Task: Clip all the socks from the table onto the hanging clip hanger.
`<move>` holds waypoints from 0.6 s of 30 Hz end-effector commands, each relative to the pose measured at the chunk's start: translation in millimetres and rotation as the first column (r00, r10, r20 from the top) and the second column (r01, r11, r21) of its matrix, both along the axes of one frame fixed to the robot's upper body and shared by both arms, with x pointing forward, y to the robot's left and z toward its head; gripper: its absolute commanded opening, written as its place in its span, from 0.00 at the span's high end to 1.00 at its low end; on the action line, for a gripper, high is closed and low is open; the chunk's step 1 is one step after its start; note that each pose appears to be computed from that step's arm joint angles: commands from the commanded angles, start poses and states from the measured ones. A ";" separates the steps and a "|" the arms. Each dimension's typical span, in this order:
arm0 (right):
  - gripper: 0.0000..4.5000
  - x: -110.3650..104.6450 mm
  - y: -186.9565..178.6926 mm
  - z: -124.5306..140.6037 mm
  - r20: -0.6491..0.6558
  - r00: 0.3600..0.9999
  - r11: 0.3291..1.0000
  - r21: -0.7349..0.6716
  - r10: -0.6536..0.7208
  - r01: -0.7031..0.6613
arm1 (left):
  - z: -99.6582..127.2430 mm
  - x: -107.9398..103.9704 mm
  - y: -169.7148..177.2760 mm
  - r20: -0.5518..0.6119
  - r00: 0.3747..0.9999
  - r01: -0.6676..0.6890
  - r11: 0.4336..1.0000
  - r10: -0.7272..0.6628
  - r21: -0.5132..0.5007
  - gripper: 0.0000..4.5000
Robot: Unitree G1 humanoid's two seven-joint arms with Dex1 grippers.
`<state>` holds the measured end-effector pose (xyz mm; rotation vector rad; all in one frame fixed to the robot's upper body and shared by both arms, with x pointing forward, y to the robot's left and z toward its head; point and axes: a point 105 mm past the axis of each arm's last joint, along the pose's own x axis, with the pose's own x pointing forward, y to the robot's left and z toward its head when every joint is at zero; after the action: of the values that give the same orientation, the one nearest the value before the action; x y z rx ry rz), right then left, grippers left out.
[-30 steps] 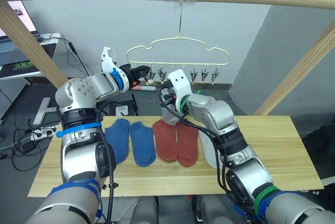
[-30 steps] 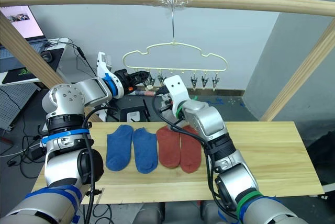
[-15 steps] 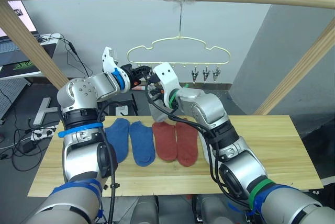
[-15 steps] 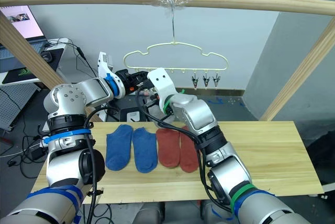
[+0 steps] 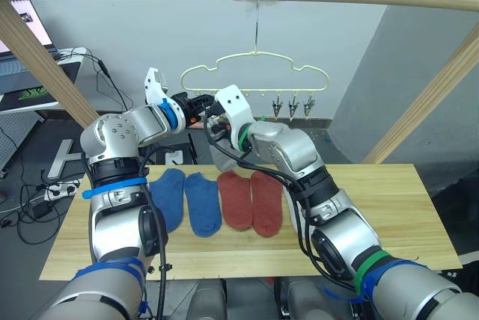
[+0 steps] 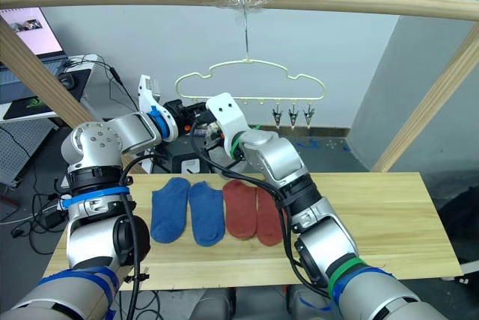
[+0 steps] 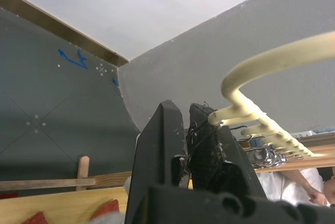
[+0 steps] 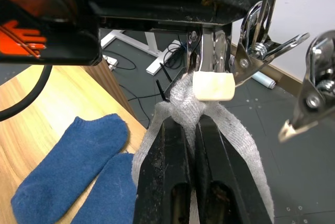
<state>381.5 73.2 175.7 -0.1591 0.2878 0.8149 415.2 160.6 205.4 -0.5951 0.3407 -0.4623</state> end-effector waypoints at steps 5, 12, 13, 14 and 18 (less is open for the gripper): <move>1.00 -0.3 6.1 26.5 0.076 0.997 0.998 0.048 0.024 -0.027 | 4.3 -1.6 1.2 0.024 1.000 0.009 1.000 -0.008 -0.027 0.81; 1.00 0.4 5.5 25.2 0.074 0.997 0.999 0.045 0.024 -0.027 | 4.5 -4.9 -2.3 0.030 0.999 0.039 0.999 -0.039 -0.014 0.41; 1.00 0.3 5.2 24.9 0.074 0.997 0.999 0.044 0.024 -0.027 | 5.0 -6.0 -2.9 0.033 0.998 0.048 0.999 -0.048 -0.012 0.41; 0.94 0.4 4.4 24.2 0.072 0.997 0.999 0.040 0.021 -0.024 | 5.6 -6.9 -2.9 0.036 0.998 0.053 0.999 -0.053 -0.010 0.41; 0.70 -0.5 2.1 20.7 0.069 0.997 1.000 0.023 0.017 -0.018 | 6.5 -10.4 1.5 0.062 0.996 0.057 0.997 -0.060 0.046 0.41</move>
<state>383.8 71.6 179.1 -0.1629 0.2768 0.8139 408.2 159.8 196.0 -0.5821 0.3672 -0.5033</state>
